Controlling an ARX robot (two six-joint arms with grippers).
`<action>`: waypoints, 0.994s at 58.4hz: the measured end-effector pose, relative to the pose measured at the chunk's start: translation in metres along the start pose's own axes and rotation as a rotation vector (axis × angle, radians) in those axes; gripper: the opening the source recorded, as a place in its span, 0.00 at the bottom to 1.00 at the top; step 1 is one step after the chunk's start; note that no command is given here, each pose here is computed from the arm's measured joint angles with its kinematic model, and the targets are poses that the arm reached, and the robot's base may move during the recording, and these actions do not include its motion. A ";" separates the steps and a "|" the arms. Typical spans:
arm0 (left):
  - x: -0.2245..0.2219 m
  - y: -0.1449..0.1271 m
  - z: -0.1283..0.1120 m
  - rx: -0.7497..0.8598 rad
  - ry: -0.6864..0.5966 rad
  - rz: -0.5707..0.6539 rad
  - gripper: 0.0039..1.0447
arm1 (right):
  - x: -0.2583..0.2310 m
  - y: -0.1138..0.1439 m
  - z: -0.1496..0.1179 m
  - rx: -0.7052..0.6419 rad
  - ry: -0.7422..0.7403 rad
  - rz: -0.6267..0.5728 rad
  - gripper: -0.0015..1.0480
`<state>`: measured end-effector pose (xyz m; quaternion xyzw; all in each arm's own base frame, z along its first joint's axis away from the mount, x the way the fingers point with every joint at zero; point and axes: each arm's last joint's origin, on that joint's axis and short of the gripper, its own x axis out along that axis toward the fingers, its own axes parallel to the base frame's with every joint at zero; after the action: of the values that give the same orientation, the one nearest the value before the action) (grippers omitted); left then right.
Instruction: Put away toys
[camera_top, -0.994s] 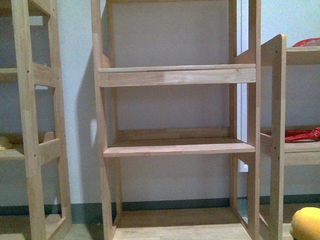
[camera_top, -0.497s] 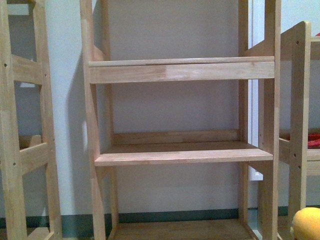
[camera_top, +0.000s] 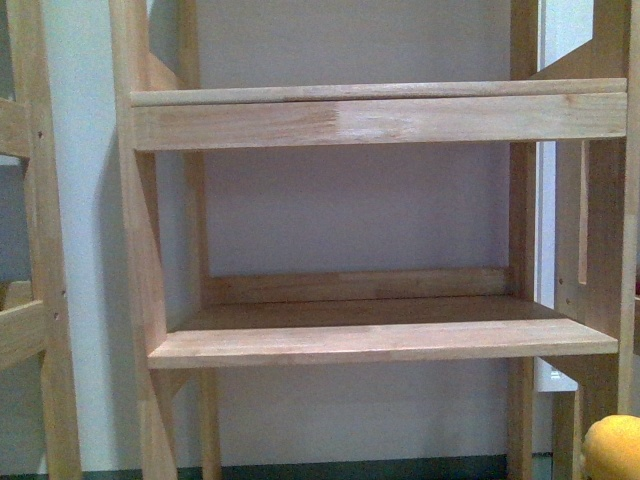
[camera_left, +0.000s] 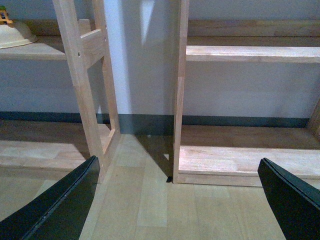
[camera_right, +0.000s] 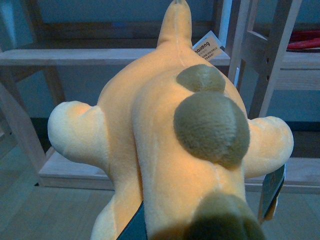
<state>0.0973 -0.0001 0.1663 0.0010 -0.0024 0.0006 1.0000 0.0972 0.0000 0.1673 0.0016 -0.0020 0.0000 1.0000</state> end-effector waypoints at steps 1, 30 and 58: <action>0.000 0.000 0.000 0.000 0.000 0.000 0.94 | 0.000 0.000 0.000 0.000 0.000 0.000 0.08; 0.000 0.000 0.000 0.000 0.000 0.000 0.94 | 0.000 0.000 0.000 0.000 0.000 0.001 0.08; 0.000 0.000 0.000 0.000 0.001 0.000 0.94 | -0.001 0.003 0.012 0.024 -0.130 -0.089 0.08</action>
<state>0.0974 -0.0001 0.1663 0.0010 -0.0020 0.0004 1.0000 0.0958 0.0033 0.1793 0.0137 -0.0666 -0.0448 0.9967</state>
